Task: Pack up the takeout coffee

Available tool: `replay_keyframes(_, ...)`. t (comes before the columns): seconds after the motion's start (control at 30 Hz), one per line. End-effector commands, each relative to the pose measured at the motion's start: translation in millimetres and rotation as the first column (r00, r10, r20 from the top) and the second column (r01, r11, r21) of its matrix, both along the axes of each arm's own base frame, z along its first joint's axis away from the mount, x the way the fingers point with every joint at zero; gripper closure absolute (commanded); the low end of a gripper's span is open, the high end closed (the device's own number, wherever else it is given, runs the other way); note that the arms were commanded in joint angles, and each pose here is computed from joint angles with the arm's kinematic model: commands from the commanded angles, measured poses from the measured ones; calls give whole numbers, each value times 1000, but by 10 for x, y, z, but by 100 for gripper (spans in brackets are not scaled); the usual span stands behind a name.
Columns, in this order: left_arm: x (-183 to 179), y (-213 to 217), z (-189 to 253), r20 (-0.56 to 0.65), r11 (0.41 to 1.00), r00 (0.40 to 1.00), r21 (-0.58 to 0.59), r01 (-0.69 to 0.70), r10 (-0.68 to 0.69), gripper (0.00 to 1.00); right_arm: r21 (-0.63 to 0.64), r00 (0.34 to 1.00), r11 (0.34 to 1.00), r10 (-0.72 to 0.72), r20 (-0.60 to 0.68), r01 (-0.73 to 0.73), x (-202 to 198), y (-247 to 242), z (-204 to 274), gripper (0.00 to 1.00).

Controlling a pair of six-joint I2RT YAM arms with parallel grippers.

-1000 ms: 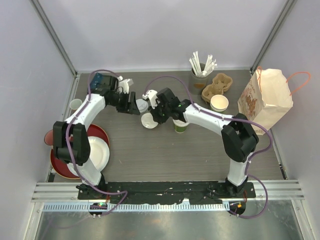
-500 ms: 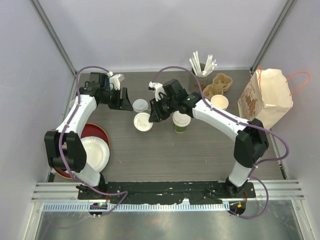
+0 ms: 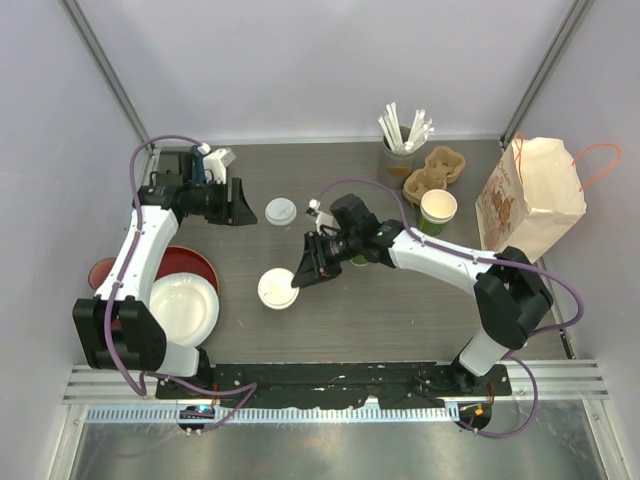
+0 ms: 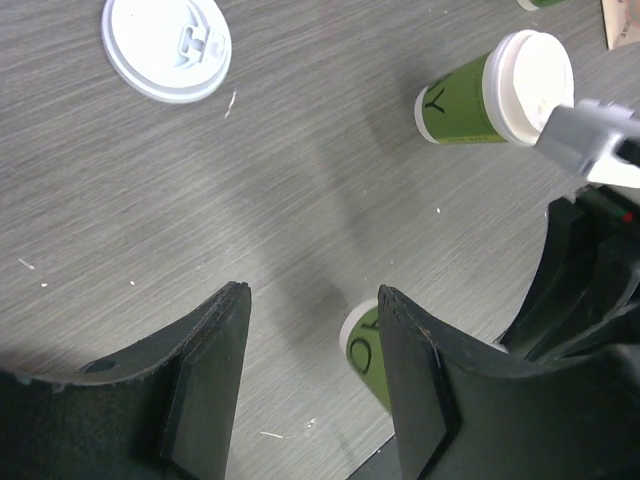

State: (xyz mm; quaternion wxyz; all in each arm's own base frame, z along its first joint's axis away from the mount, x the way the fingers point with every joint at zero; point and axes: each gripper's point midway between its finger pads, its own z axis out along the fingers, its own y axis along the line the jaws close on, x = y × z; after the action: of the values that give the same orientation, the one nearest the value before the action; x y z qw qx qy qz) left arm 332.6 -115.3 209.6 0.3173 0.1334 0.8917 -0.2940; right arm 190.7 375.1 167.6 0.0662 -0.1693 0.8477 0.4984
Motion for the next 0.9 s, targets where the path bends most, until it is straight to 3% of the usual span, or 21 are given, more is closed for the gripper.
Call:
replay_keyframes(0.0,-104,-32,49,23,999,999,-21,27,-27,42,96,996,995,35,-78,-28,-208,250,187,85)
replay_keyframes(0.17,-133,-46,-3,-5,999,999,-29,34,-34,42,92,985,995,54,-166,-39,-295,341,32,85)
replay_keyframes(0.87,-458,-192,-308,-131,993,987,-91,81,-92,42,-72,978,995,-76,-193,64,110,-14,-527,73)
